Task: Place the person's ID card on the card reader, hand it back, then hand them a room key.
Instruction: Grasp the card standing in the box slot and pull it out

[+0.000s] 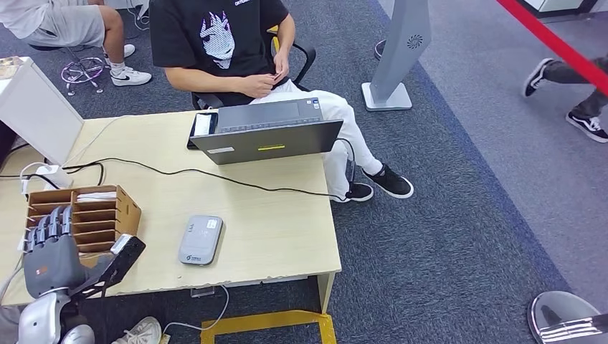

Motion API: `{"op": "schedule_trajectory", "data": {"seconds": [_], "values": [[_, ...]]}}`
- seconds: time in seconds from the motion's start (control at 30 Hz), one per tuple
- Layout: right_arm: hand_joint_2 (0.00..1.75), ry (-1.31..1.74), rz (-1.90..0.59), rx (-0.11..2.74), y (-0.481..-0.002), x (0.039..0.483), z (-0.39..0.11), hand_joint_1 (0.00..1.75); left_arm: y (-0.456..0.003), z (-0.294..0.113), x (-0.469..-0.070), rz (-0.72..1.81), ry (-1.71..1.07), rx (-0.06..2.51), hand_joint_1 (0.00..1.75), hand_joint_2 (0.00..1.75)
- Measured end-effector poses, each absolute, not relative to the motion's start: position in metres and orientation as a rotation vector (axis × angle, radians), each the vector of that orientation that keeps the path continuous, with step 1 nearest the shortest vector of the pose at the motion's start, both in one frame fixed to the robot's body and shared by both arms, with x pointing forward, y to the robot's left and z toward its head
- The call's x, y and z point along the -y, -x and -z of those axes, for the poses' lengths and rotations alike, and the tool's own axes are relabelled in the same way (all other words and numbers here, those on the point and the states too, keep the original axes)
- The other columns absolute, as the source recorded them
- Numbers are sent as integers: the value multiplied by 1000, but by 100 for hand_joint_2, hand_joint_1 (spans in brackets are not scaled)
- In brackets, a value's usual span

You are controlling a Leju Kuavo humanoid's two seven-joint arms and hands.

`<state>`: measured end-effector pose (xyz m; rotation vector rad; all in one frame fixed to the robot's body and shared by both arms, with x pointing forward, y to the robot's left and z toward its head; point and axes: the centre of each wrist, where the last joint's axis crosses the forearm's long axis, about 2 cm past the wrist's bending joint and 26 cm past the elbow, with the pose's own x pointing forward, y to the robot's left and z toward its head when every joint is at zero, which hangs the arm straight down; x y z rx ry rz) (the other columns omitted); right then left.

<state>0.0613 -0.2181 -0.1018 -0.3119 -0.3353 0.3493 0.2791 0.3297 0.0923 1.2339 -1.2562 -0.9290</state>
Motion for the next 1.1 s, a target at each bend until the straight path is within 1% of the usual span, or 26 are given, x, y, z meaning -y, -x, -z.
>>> {"op": "schedule_trajectory", "data": {"seconds": [0.23,0.43,0.53,0.83,1.1], "values": [[175,312,-349,332,-60,218,102,0,-278,-90,-326,923,-1204,1260,0,175],[175,312,-340,325,-58,219,102,0,-268,-80,-318,966,-1048,1252,0,175],[175,312,-334,321,-56,219,103,0,-260,-75,-315,991,-1016,1235,0,175],[175,312,-323,309,-56,220,103,0,-257,-78,-318,1002,-1031,1183,0,175],[175,316,-320,299,-56,221,103,0,-256,-79,-330,1033,-1059,1122,0,175]]}}
